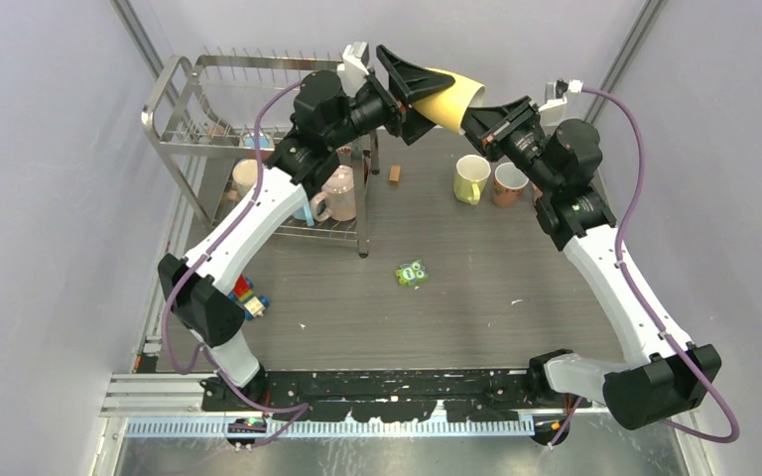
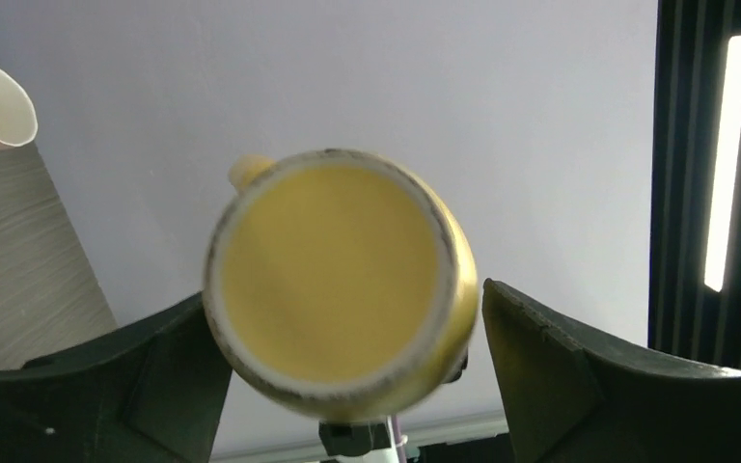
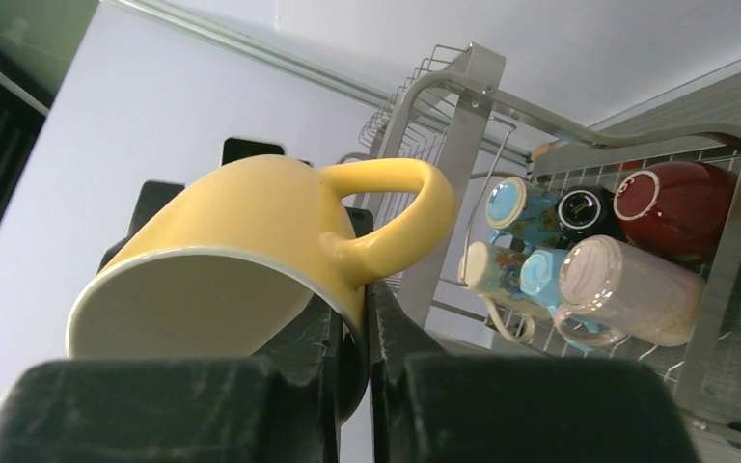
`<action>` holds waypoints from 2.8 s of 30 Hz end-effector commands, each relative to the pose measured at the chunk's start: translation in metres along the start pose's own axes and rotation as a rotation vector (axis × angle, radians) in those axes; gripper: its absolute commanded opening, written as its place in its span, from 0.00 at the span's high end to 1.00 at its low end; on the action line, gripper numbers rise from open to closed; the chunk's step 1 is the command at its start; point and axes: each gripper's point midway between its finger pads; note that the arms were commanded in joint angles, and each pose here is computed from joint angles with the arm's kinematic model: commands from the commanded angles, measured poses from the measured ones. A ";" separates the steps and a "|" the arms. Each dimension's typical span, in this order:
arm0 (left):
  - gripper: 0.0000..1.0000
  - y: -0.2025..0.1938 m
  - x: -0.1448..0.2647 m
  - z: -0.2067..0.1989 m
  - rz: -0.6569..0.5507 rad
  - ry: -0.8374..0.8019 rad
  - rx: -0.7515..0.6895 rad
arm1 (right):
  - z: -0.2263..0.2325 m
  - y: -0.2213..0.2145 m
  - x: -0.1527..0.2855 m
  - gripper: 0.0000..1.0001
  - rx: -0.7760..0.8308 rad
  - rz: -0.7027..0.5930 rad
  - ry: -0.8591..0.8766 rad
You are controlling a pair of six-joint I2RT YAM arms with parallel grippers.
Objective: Unload the cups from the dish rack
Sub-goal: Place the cup at the center of the board.
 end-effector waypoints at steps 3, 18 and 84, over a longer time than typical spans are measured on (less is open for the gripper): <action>0.02 -0.018 0.028 -0.062 0.021 -0.130 -0.216 | 0.052 0.028 0.016 0.99 -0.081 -0.135 0.138; 0.00 -0.014 0.042 -0.063 -0.018 -0.056 -0.328 | 0.054 0.040 0.027 0.99 -0.041 -0.181 0.083; 0.00 -0.064 0.213 -0.018 0.043 0.305 -0.845 | -0.319 -0.013 -0.061 0.99 0.725 0.695 -1.094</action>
Point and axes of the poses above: each gripper's point midway between its finger pads, its own x axis back along the fingers, its own z axis along the line the jaws close on, y = z × x, and after that the axes turned 3 degrees about -x, right-handed
